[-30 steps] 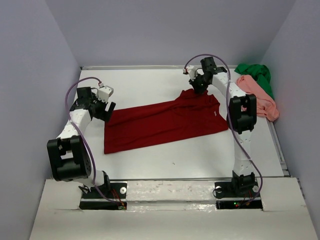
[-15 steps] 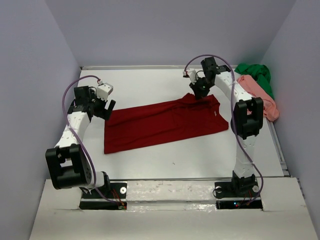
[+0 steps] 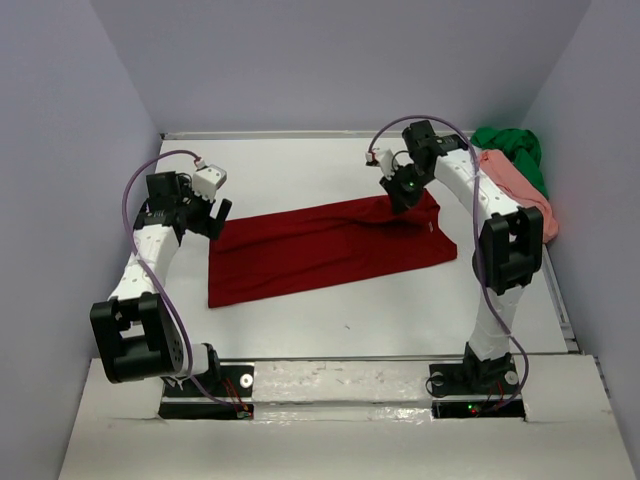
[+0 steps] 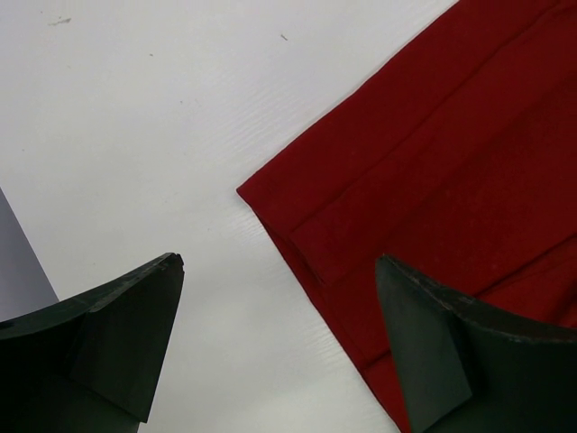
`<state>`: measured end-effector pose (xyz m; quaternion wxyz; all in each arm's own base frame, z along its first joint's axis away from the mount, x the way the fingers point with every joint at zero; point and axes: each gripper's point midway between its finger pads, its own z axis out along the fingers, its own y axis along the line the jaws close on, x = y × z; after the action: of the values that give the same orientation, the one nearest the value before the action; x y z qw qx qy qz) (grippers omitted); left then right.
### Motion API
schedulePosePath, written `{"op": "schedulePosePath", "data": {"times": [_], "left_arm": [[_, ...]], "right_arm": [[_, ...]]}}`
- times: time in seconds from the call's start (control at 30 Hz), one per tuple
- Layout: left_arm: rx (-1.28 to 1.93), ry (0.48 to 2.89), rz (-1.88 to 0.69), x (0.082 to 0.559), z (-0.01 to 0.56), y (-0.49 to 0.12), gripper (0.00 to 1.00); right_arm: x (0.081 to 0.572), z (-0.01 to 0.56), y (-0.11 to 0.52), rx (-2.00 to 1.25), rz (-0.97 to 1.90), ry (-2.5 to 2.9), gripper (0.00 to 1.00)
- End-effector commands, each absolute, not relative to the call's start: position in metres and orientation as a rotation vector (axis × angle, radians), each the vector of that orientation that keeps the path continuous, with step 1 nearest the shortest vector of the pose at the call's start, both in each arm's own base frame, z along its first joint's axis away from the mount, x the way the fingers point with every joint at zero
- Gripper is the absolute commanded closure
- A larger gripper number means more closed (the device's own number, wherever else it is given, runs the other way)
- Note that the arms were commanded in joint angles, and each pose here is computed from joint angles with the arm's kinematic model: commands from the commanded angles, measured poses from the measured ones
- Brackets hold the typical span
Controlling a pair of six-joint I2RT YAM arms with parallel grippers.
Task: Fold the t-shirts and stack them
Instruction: Fold the other side of the tshirt into a rectangle
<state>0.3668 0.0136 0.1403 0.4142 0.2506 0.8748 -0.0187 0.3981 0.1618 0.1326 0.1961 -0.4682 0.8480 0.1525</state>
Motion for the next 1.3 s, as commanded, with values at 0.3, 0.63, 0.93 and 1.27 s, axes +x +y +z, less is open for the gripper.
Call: {"op": "schedulePosePath", "data": {"times": [0.3, 0.63, 0.93, 1.27], "left_arm": [[0.654, 2.126, -0.06, 0.367, 0.162, 0.006, 0.01], [0.663, 2.125, -0.069, 0.366, 0.161, 0.004, 0.01], [0.671, 2.113, -0.084, 0.365, 0.163, 0.001, 0.01], [0.686, 2.111, -0.108, 0.364, 0.161, -0.003, 0.01]], "right_arm": [[0.364, 0.121, 0.16, -1.325, 0.501, 2.451, 1.0], [0.289, 0.118, 0.175, -1.508, 0.972, 2.586, 0.54], [0.326, 0.124, 0.179, -1.396, 0.772, 2.514, 0.38], [0.361, 0.118, 0.186, -1.285, 0.634, 2.474, 0.39]]}}
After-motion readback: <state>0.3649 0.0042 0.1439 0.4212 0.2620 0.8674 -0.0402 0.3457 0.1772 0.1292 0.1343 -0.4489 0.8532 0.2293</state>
